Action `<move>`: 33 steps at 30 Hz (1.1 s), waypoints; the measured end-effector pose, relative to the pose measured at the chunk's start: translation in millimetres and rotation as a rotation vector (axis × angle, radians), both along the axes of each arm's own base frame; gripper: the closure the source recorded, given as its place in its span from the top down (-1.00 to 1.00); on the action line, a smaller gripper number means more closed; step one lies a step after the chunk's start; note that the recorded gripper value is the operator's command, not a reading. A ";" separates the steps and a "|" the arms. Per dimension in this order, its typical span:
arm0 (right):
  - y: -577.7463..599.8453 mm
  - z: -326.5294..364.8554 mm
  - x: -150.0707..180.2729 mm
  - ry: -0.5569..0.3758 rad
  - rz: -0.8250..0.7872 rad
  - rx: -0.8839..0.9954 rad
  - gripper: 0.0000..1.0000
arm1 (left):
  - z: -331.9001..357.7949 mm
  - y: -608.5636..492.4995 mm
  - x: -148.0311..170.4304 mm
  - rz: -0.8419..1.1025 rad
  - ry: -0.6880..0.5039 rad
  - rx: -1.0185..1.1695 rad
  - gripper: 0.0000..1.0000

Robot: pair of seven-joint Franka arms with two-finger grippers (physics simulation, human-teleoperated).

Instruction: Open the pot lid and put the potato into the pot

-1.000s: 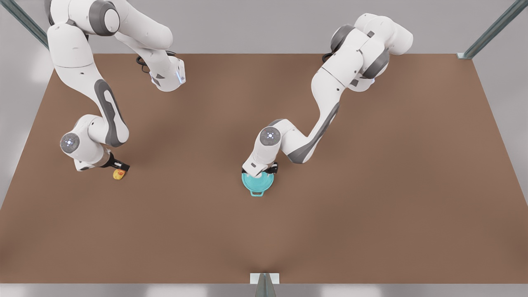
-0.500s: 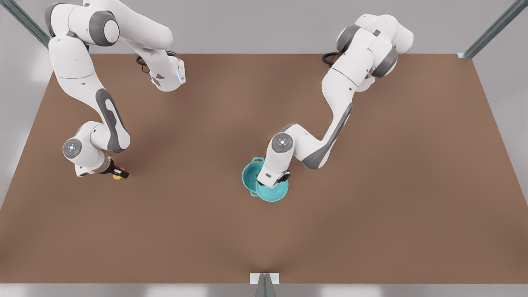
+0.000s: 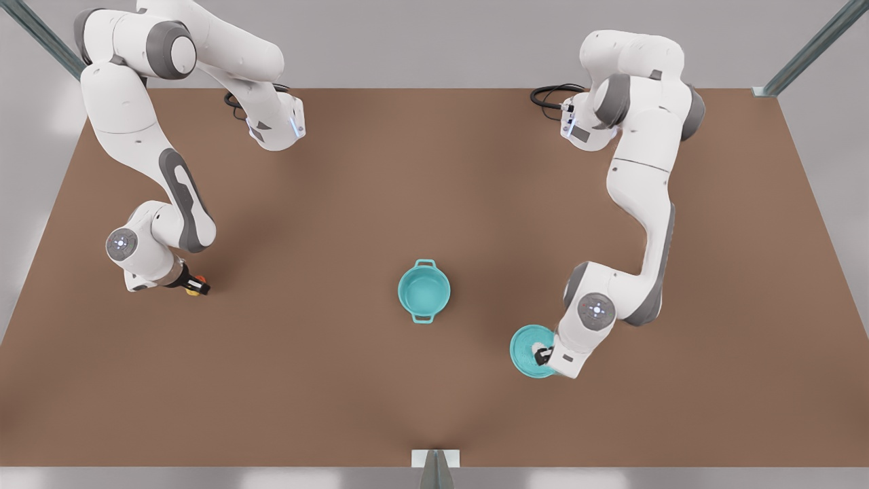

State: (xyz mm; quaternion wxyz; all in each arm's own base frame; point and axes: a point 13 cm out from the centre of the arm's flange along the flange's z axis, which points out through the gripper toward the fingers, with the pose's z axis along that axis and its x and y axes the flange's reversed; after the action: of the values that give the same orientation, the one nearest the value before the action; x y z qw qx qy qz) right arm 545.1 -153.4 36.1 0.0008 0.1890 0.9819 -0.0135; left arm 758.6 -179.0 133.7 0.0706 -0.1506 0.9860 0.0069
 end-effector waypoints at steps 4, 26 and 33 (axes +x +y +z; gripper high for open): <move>-0.2 0.9 0.5 -0.002 0.000 0.000 0.23 | 217.2 149.1 -80.1 0.127 0.015 -0.041 1.00; 89.4 74.7 35.4 -0.067 0.104 0.049 0.13 | 300.4 155.4 -174.6 -0.177 0.252 -0.101 1.00; 199.9 119.1 60.4 -0.070 0.198 0.083 0.12 | 298.8 154.2 -177.0 -0.229 0.265 -0.099 1.00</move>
State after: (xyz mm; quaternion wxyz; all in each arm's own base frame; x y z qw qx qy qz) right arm 605.5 46.5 155.1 0.0285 0.0911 0.9949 0.0338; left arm 581.5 -24.8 432.5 -0.0673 -0.0384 0.9965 -0.0300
